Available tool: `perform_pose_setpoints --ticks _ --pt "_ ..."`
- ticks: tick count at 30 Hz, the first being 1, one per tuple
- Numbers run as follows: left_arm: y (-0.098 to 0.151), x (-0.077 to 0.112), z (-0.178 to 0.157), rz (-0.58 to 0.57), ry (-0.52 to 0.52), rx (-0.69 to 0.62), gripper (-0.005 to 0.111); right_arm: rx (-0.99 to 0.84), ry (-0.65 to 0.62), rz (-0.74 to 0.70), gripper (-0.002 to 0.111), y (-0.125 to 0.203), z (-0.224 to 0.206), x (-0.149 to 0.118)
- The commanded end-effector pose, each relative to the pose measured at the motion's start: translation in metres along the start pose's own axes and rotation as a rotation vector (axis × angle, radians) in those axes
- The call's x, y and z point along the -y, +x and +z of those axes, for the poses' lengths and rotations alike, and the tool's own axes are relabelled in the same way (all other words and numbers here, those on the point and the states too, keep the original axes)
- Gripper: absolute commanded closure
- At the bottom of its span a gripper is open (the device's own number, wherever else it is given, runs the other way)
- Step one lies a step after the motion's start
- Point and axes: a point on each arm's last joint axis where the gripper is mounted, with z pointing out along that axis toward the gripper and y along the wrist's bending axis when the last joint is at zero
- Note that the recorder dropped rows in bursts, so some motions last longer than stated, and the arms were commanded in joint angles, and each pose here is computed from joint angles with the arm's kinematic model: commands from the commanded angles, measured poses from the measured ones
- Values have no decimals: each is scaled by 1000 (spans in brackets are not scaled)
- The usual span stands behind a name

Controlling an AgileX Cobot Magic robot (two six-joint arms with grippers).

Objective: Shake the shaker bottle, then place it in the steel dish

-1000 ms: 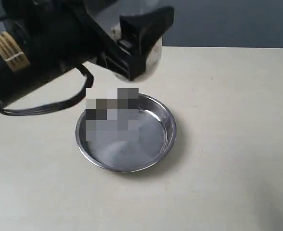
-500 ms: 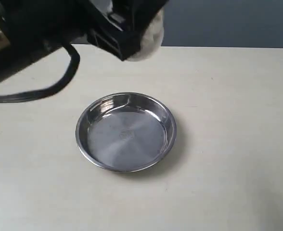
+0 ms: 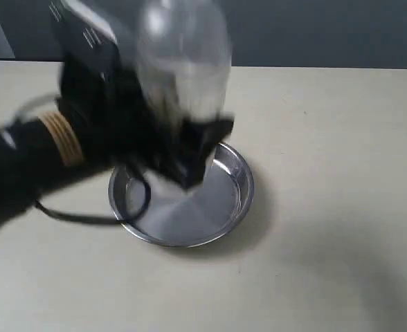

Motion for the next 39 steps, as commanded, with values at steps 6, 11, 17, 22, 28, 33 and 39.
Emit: perform_pose_setpoints --ticks 6,11,17,22,28,33,39 --pt "-105 15 -44 80 47 361 106 14 -1 -4 109 -1 0 0" --pt "-10 4 -1 6 -8 33 106 14 -1 -4 109 -1 0 0" --pt "-7 8 10 -40 32 141 106 14 -1 -4 109 -1 0 0" --pt "-105 17 -38 52 60 415 106 14 -1 -4 109 -1 0 0" --pt "0 -8 6 -9 -45 8 106 14 -1 -4 109 -1 0 0" --pt "17 -5 13 -57 -16 20 106 14 -1 -4 109 -1 0 0" --pt "-116 16 -53 150 51 466 106 14 -1 -4 109 -1 0 0"
